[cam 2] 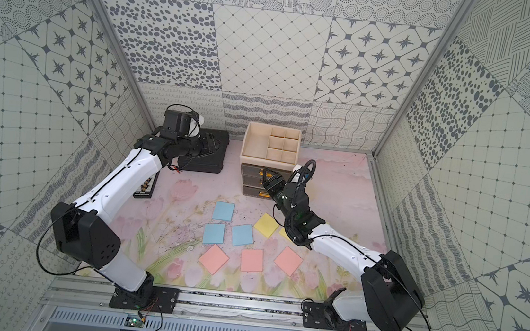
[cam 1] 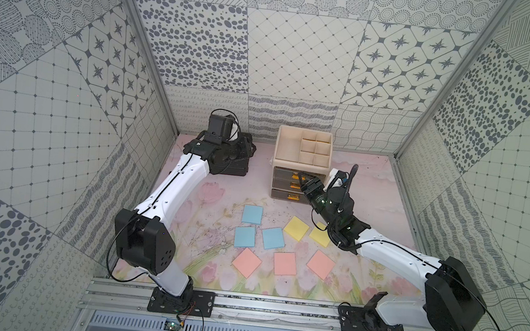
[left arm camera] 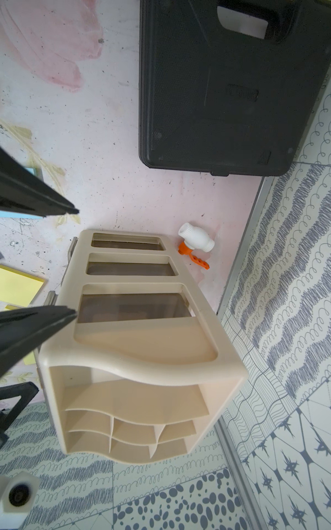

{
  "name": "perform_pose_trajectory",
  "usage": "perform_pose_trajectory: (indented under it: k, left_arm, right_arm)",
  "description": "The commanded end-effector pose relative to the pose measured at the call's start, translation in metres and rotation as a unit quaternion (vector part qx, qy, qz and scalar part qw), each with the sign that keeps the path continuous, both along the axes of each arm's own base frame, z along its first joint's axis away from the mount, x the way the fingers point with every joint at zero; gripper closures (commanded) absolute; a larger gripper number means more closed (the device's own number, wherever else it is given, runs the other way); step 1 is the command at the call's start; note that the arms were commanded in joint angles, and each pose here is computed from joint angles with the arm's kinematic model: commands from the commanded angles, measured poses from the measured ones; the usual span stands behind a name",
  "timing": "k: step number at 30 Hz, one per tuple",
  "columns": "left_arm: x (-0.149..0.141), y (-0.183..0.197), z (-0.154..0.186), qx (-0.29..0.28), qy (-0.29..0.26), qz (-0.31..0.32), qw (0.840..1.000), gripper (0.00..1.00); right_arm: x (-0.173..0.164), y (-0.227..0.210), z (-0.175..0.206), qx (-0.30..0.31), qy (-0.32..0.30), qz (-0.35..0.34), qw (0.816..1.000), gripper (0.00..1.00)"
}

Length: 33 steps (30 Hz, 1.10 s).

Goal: Please put the sticky notes in the drawer by color
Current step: Open the drawer in the storage box.

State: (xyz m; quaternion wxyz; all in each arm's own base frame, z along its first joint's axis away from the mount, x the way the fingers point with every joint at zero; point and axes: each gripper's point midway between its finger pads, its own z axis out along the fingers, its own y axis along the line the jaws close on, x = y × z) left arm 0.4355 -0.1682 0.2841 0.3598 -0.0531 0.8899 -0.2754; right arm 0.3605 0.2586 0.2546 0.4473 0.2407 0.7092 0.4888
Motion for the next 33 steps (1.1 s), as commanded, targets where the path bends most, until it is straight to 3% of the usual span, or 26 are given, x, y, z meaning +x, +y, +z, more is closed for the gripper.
perform_pose_trajectory:
  k: [1, 8, 15, 24, 33]
  left_arm:
    - [0.004, -0.006, 0.012, -0.007, -0.027, -0.016, 0.999, 0.46]
    - [0.003, -0.006, 0.010, -0.008, -0.026, -0.016, 0.999, 0.46]
    - [0.005, -0.008, 0.009, -0.010, -0.026, -0.018, 0.999, 0.46]
    - [0.004, -0.006, 0.008, -0.001, -0.028, -0.017, 0.999, 0.46]
    - [0.004, -0.005, 0.005, 0.001, -0.026, -0.017, 1.000, 0.46]
  right_arm:
    - [-0.003, 0.000, 0.016, 0.035, -0.017, 0.001, 0.999, 0.41]
    - [-0.004, 0.006, 0.002, 0.052, 0.010, 0.010, 0.999, 0.40]
    - [-0.001, 0.009, -0.015, 0.059, 0.026, 0.007, 0.998, 0.33]
    - [0.010, 0.014, -0.018, 0.061, 0.015, -0.002, 0.998, 0.44]
    - [0.016, 0.012, -0.020, 0.051, 0.004, -0.014, 0.999, 0.45]
